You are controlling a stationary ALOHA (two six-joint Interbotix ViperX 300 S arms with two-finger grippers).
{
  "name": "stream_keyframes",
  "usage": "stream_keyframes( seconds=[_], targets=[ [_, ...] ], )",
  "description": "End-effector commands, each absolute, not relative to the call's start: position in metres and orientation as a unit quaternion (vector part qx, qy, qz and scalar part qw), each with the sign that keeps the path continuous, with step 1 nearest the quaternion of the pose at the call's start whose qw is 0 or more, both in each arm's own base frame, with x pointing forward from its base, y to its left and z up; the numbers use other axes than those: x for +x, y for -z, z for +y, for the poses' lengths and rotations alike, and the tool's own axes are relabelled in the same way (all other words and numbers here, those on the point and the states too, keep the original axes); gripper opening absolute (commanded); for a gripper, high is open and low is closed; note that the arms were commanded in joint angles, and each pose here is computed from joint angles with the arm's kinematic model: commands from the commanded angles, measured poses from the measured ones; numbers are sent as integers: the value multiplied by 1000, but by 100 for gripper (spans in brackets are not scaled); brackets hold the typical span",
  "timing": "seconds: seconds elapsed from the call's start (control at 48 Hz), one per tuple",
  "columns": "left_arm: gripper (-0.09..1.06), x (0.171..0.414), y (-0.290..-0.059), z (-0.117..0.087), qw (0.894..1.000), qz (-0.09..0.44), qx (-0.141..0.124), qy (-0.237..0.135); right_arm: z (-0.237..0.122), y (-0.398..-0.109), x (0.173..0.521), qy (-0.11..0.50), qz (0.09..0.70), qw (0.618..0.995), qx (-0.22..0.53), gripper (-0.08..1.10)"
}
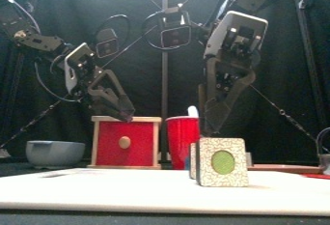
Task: Place sushi on board then cut the sushi with the knife then place the pieces on the plate
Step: Place the 4 sushi pieces on the plate
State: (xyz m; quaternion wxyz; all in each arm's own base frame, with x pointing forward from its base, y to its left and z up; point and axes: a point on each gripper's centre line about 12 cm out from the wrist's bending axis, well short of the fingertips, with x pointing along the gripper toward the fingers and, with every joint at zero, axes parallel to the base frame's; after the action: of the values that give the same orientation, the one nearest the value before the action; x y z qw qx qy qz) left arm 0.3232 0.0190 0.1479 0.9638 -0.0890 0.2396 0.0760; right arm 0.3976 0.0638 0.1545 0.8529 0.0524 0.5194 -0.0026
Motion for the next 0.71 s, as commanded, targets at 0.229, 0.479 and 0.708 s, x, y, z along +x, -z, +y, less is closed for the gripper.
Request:
stream_keyframes(
  seconds=[0.229, 0.479, 0.708],
  targets=[
    [76, 326, -152, 20, 966, 232, -89, -77, 67, -152, 408, -1, 511, 858, 52, 82],
    [76, 326, -151, 20, 965, 233, -89, -77, 67, -138, 411, -1, 511, 858, 57, 79],
    [76, 326, -151, 20, 965, 234, -89, -77, 61, -144, 407, 5, 494, 866, 78, 59]
  ],
)
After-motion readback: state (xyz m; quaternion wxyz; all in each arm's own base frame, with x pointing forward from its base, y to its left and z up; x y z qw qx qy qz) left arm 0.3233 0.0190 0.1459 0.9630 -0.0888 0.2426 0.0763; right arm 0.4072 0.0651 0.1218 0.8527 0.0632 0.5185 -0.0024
